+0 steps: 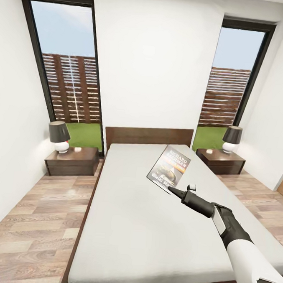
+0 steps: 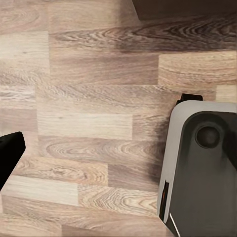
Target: In the bedroom, move the book from the bed onto either nightstand, and place the two sandals side by side next to the bed.
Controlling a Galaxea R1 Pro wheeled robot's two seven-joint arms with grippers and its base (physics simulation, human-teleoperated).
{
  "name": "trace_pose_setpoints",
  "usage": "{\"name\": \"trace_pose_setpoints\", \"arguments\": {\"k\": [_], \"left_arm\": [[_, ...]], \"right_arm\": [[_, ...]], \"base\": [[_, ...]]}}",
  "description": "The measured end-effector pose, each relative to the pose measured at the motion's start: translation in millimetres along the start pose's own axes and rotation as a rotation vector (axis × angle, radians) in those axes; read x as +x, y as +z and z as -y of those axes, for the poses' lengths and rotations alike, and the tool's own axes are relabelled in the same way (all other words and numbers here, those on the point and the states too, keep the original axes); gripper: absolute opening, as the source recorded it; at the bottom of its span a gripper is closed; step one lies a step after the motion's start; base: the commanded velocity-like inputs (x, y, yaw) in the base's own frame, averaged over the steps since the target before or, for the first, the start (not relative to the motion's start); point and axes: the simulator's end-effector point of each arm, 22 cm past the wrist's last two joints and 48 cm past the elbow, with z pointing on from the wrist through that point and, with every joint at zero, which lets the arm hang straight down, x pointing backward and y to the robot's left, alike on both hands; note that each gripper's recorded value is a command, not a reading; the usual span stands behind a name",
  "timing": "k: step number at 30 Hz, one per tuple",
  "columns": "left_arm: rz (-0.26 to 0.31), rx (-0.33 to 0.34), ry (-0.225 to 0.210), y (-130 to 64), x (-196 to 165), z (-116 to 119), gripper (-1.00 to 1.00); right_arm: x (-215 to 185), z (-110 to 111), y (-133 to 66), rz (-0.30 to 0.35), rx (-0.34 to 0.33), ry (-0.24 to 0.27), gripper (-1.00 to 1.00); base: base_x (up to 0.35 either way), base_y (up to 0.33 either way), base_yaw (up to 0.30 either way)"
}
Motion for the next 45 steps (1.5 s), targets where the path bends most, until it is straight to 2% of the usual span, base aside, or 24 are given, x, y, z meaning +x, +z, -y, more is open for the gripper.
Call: {"name": "trace_pose_setpoints", "arguments": {"k": [23, 32, 45], "left_arm": [[-0.02, -0.001, 0.005, -0.2, 8, 0, 1.0], [-0.02, -0.001, 0.006, -0.2, 8, 0, 1.0], [-0.02, -0.001, 0.006, -0.1, 8, 0, 1.0]], "right_arm": [[7, 10, 1.1, -0.005, 0.008, 0.018, -1.0], [7, 10, 2.1, -0.002, 0.007, -0.021, -1.0], [16, 10, 7.0, -0.034, 0.006, -0.038, -1.0]], "base": [[0.0, 0.0, 0.0], [0.0, 0.0, 0.0], [0.0, 0.0, 0.0]]}}
